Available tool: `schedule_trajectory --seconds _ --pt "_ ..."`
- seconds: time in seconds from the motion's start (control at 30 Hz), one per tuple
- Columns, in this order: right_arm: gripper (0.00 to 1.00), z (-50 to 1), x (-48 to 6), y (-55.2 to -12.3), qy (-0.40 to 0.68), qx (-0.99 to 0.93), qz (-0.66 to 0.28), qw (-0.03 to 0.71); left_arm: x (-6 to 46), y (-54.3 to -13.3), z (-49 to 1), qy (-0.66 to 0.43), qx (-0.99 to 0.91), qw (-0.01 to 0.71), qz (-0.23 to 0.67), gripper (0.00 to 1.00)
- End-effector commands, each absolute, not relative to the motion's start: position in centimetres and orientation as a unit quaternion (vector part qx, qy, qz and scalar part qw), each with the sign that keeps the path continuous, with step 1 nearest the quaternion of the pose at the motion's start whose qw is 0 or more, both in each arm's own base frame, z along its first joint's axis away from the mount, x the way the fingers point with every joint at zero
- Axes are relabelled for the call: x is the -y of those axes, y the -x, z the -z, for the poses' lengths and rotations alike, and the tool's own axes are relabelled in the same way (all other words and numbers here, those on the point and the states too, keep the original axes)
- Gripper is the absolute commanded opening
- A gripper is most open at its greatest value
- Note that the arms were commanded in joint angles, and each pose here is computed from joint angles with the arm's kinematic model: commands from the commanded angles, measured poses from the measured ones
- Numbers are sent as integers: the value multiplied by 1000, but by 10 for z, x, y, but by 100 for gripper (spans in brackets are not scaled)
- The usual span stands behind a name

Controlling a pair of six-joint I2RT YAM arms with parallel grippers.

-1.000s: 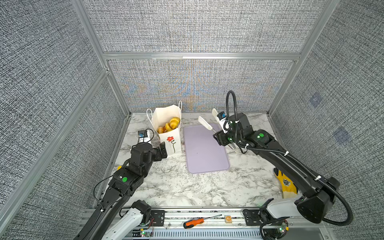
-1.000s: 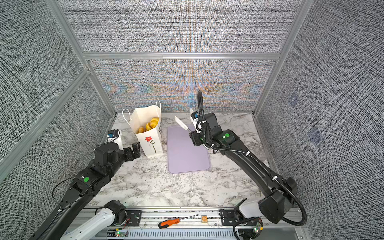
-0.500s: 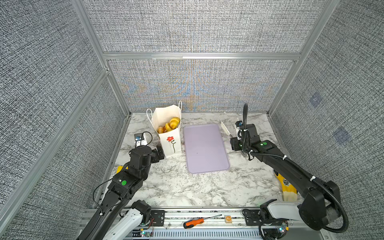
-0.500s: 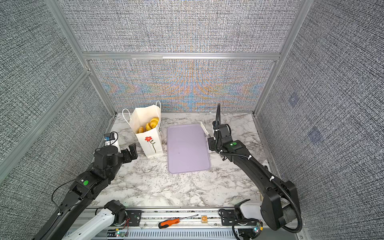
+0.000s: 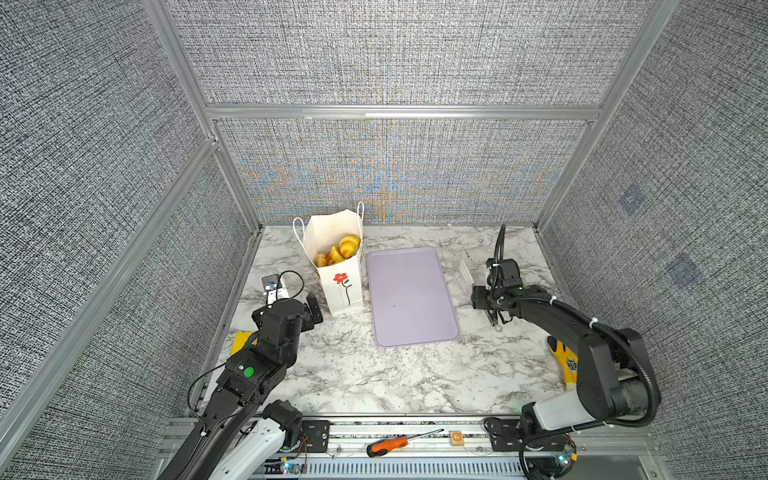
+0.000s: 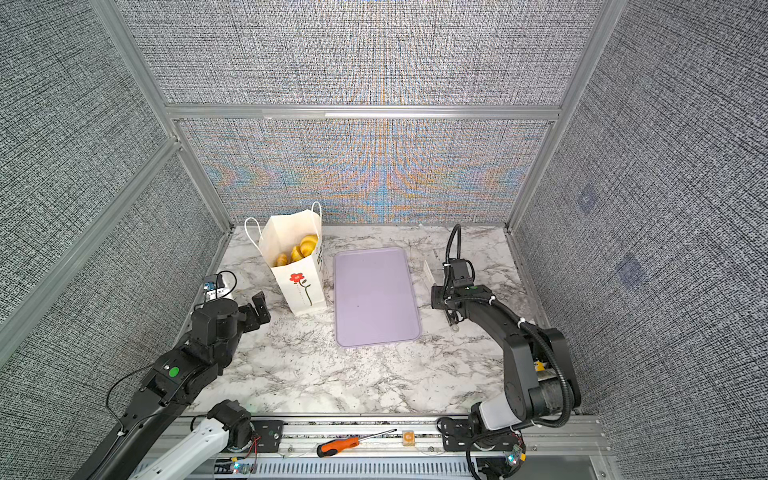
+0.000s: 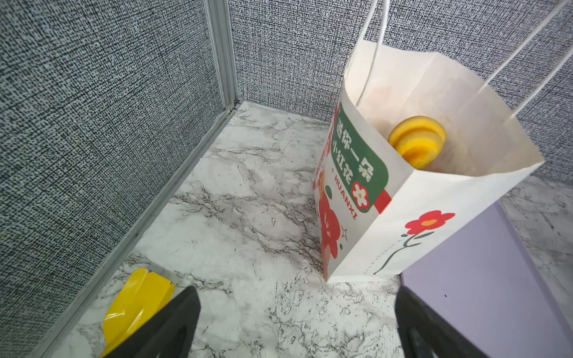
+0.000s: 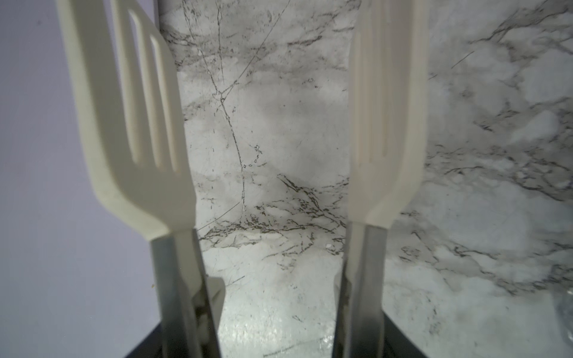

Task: Pack bread into a paper bag
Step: Place the pair of food tongs at the middle-right of the table.

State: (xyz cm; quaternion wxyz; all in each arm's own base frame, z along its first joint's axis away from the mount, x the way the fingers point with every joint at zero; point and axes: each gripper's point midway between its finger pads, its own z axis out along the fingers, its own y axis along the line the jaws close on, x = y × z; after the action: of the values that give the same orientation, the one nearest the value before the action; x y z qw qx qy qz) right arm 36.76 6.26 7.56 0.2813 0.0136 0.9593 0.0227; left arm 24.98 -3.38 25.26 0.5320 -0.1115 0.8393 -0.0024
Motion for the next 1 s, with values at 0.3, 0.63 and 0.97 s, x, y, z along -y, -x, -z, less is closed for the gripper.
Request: schedule_trajectory --seconds 0.3,0.63,0.97 --pt "67 -46 -65 -387 -43 -969 -28 240 26 -247 -247 126 -840 527 -11 99" --pt "84 -31 -71 -380 -47 -978 -43 198 26 -247 -248 129 -840 527 -10 99" --pt "99 -51 -72 -378 -45 -971 -51 228 29 -250 -244 128 -843 522 -9 99"
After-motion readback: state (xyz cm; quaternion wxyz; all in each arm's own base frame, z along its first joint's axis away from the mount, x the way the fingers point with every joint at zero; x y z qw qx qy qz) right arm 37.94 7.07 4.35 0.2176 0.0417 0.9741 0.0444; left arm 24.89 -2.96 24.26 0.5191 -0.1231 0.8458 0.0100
